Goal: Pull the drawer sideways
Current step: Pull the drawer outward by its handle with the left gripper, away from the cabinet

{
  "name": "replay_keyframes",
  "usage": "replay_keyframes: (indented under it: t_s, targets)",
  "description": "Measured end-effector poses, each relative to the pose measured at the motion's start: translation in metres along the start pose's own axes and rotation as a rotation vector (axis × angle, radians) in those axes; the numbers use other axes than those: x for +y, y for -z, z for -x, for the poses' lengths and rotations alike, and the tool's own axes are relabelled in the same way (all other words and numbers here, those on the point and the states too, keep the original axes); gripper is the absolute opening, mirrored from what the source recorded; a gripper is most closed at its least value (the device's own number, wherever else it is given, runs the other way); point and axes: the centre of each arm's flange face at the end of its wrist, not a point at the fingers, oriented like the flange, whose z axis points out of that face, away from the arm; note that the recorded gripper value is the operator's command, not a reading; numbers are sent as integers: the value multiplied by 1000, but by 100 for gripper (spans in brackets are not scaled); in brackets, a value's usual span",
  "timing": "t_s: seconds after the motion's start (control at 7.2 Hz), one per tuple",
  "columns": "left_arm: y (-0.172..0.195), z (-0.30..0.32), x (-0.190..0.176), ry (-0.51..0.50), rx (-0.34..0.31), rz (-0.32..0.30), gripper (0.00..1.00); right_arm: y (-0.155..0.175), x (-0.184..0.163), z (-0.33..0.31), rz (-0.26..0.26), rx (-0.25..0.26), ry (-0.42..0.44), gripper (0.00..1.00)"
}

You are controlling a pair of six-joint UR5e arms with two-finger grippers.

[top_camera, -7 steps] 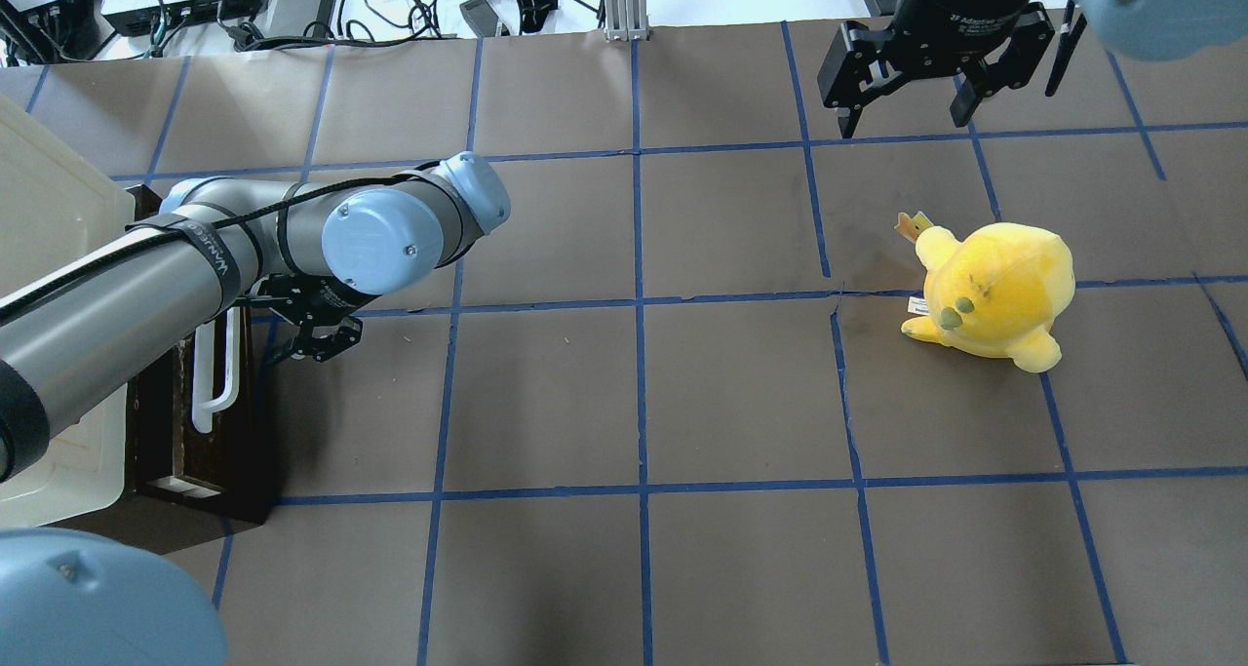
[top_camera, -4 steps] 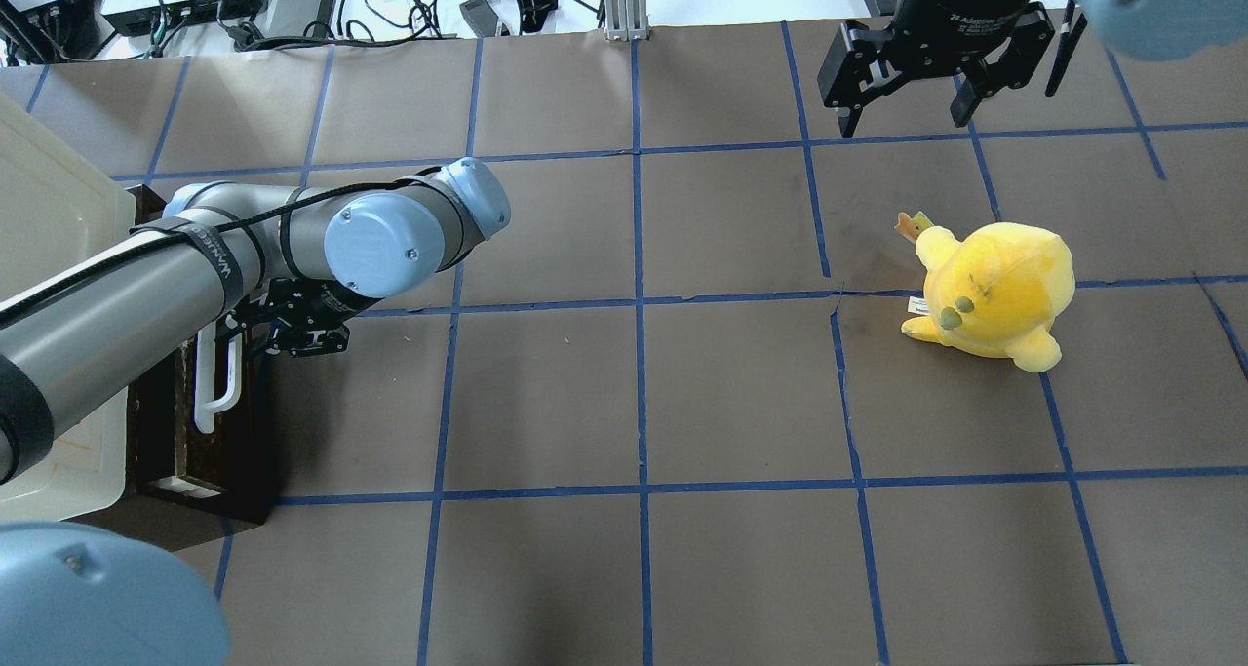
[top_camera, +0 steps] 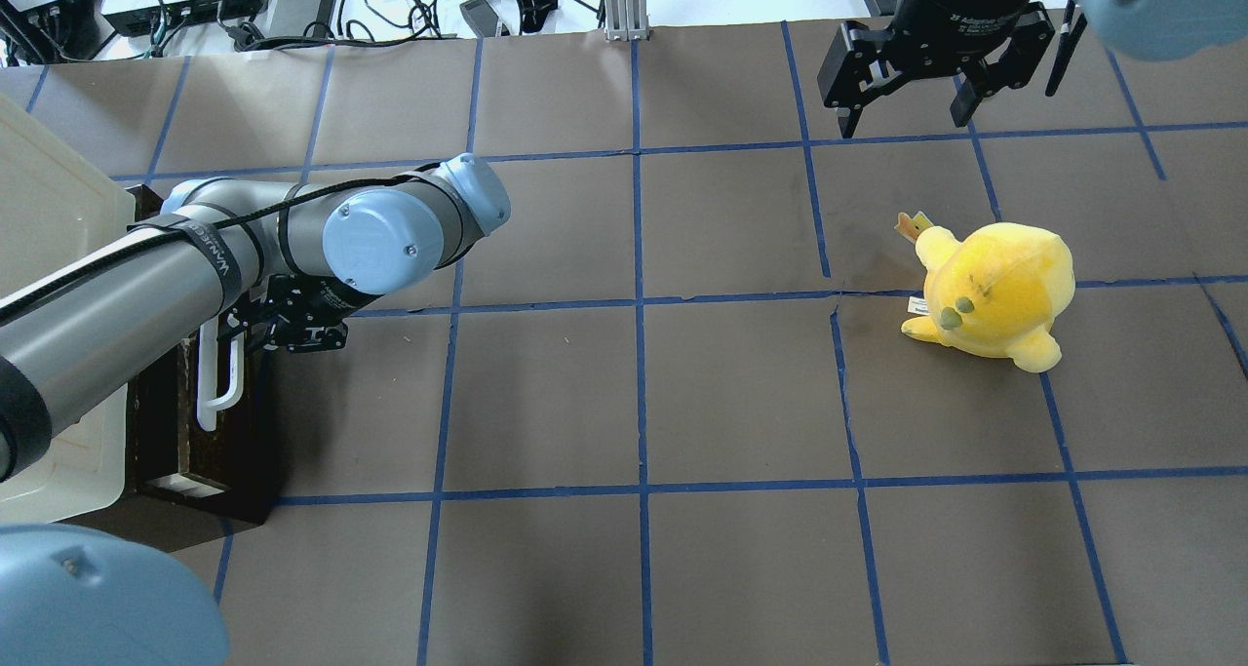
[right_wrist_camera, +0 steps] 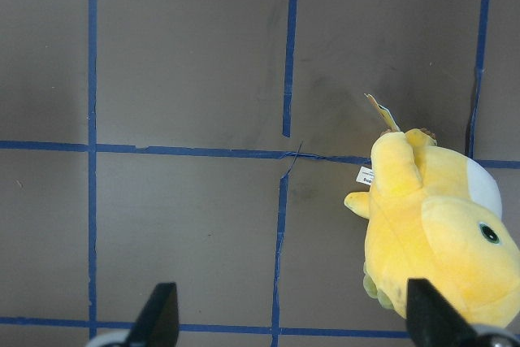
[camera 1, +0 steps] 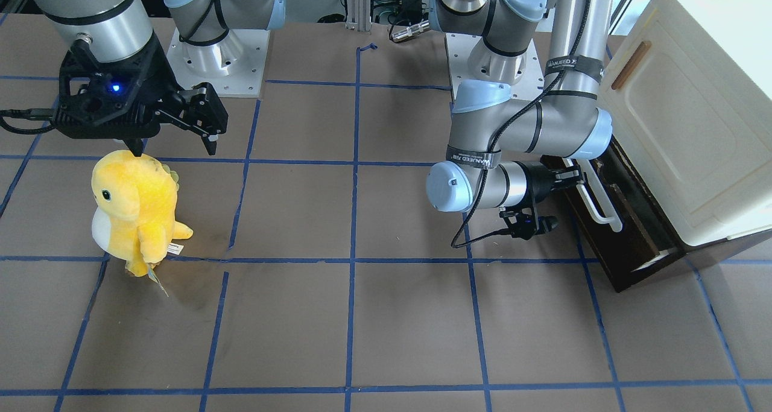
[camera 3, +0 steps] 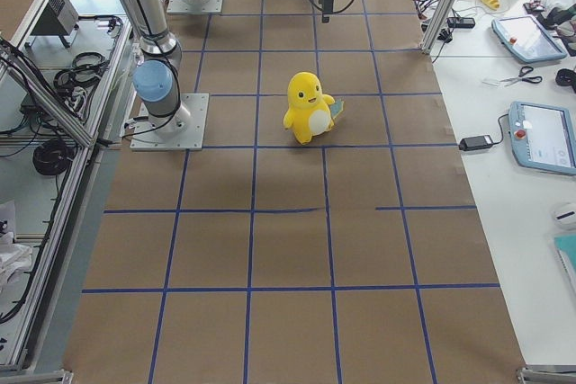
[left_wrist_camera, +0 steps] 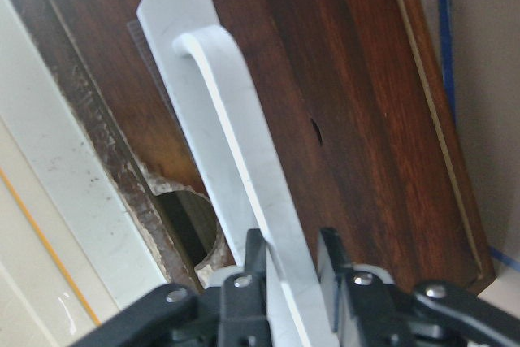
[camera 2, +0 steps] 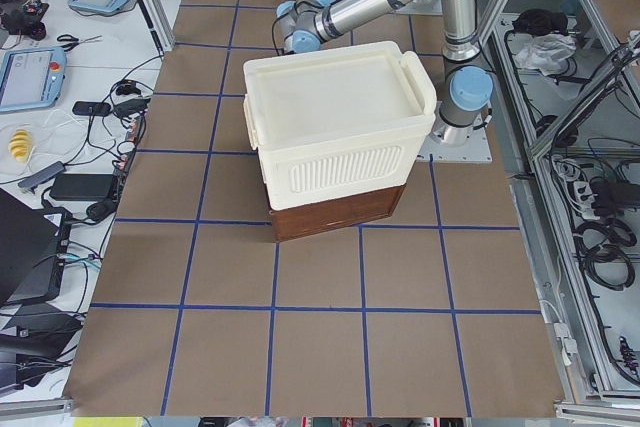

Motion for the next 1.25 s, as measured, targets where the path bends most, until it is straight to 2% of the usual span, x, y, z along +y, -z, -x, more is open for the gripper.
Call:
replay_keyframes:
  t_s: [0.56, 1.25]
  targets:
    - [7, -1, -3, -2, 8, -7, 0, 0, 0, 0, 0, 0, 0, 100]
    - [28, -12, 8, -19, -5, -49, 0, 0, 0, 0, 0, 0, 0, 100]
